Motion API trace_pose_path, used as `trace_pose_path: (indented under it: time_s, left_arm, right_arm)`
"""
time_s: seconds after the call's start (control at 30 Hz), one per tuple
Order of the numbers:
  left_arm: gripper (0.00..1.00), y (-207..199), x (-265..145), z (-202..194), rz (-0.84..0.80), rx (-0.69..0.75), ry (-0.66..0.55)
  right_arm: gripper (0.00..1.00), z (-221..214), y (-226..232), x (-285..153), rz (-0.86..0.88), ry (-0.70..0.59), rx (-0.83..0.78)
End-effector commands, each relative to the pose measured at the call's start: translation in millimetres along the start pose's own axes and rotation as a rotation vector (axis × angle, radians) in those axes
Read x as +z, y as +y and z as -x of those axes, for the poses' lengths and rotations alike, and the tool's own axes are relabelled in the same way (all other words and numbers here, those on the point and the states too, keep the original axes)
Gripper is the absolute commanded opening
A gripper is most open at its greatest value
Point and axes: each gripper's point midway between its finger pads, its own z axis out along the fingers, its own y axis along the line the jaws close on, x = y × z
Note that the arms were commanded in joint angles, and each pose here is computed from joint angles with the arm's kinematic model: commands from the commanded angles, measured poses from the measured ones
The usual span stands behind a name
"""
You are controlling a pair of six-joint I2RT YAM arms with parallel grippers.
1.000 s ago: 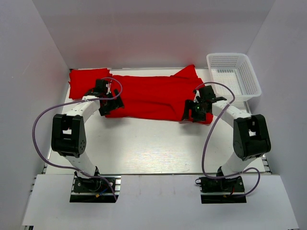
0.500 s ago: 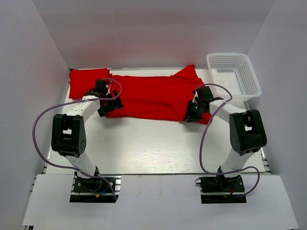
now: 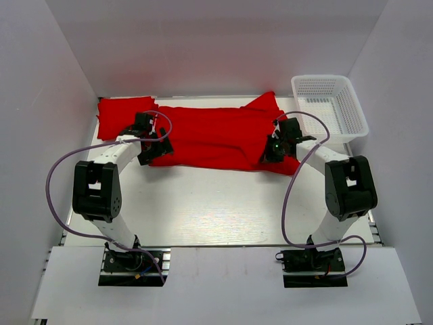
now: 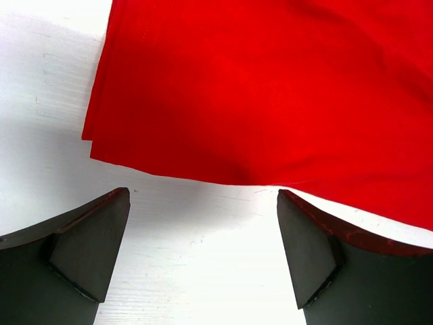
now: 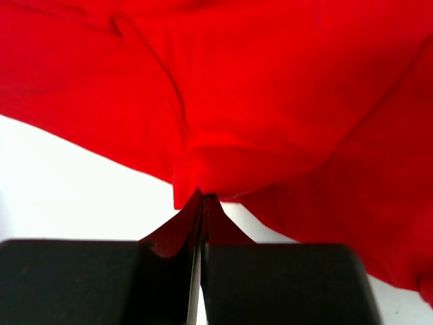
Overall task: Fold and stack the t-shirts
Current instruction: Fold the flattened tshirt in 1/3 of the way
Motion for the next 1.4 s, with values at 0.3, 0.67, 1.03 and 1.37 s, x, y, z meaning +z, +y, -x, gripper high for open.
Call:
trace_pose_path:
  time_s: [0.3,0.67,1.03,1.37]
  left_arm:
    - [1.0,-7.6,10.4,15.2,0.003,0.001,-0.015]
    - [1.0,-9.9,22.3,20.7,0.008,0.011,-0.005]
    - [1.0,-10.0,29.2,21.8,0.018,0.021,0.016]
    - [1.0,-10.6,19.5,22.7,0.01,0.021,-0.001]
  right_arm:
    - [0.0,124.6,16.2,10.8,-0.03,-0.302,-0.148]
    - [0.0,188.7,17.8,62.6,-0.049,-0.333,-0.265]
    - [0.27,239.4,2.4,84.6,-0.156,-0.383,-0.418]
    - [0.9,196.3,-0.9,21.8,-0.215,-0.273,-0.706]
